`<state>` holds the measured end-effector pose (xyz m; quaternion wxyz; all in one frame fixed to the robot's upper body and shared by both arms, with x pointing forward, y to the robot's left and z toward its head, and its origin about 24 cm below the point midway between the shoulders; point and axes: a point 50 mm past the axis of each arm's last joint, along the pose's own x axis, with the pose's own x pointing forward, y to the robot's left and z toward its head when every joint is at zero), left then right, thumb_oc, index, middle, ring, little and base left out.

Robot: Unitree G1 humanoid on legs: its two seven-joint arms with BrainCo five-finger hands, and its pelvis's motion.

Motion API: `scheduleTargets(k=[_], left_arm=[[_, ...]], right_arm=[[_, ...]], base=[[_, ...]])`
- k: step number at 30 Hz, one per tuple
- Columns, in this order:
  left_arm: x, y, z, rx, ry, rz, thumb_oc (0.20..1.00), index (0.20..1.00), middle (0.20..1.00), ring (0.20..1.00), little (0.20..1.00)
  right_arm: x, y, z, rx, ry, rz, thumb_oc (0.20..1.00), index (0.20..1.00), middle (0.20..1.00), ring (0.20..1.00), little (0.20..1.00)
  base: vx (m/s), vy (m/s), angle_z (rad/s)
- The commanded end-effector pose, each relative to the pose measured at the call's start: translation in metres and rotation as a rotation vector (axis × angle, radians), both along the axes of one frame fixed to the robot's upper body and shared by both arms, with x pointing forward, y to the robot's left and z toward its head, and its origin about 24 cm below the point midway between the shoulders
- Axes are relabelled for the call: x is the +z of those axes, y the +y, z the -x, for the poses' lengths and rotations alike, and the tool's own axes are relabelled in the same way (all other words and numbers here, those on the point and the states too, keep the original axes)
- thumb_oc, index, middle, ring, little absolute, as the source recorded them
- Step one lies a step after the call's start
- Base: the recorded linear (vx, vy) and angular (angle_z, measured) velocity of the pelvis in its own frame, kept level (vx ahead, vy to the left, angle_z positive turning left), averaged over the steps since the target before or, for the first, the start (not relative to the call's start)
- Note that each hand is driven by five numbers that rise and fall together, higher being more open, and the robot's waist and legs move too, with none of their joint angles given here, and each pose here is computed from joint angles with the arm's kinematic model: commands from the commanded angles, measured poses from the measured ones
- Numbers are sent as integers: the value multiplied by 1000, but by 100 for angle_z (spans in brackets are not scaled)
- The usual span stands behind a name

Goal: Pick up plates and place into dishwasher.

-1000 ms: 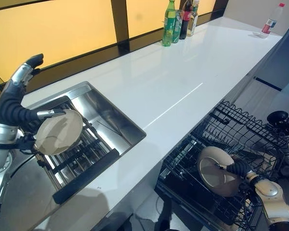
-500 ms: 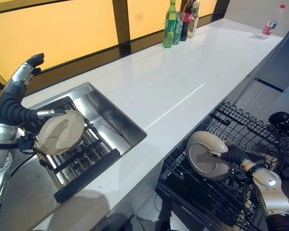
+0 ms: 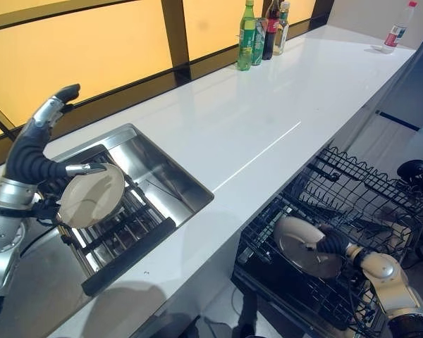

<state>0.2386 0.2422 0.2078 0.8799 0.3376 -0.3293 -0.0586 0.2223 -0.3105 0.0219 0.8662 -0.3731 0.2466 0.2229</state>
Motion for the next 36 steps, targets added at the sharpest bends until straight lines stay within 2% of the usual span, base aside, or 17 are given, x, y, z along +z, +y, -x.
scheduleTargets(k=[1, 7, 13, 18, 26, 27, 28, 36], left_arm=[[24, -8, -11, -12, -97, -20, 1000, 1000, 1000, 1000, 1000], [36, -18, -16, -26, -154, -28, 1000, 1000, 1000, 1000, 1000], [38, -18, -15, -19, -170, -31, 1000, 1000, 1000, 1000, 1000], [44, -22, -16, -32, -186, -47, 1000, 1000, 1000, 1000, 1000], [46, -20, -14, -45, -178, -48, 1000, 1000, 1000, 1000, 1000], [45, -19, -13, -41, -173, -48, 1000, 1000, 1000, 1000, 1000], [44, -17, -12, -36, -169, -46, 1000, 1000, 1000, 1000, 1000], [28, -5, -6, 3, -126, -41, 1000, 1000, 1000, 1000, 1000]], right_arm=[[7, 8, -14, 114, 5, 79, 200, 200, 200, 200, 200], [8, 21, -29, 161, 8, 108, 200, 200, 200, 200, 200], [-12, 23, -20, 166, 95, 138, 200, 200, 200, 200, 200], [-33, 18, -12, 85, 156, 83, 200, 200, 200, 200, 200], [-40, 13, -6, 1, 118, 92, 200, 200, 200, 200, 200], [-39, 11, -6, -18, 93, 98, 824, 824, 824, 824, 824], [-37, 10, -5, -24, 78, 102, 1000, 1000, 1000, 1000, 1000], [-24, 4, 1, -92, -16, 131, 1000, 1000, 1000, 1000, 1000]], base=[[-131, -48, 5], [-111, -28, 0], [-13, -15, 2], [-27, -38, 7], [40, -15, 8], [60, 2, 6], [60, 1, 6], [63, -4, 0]])
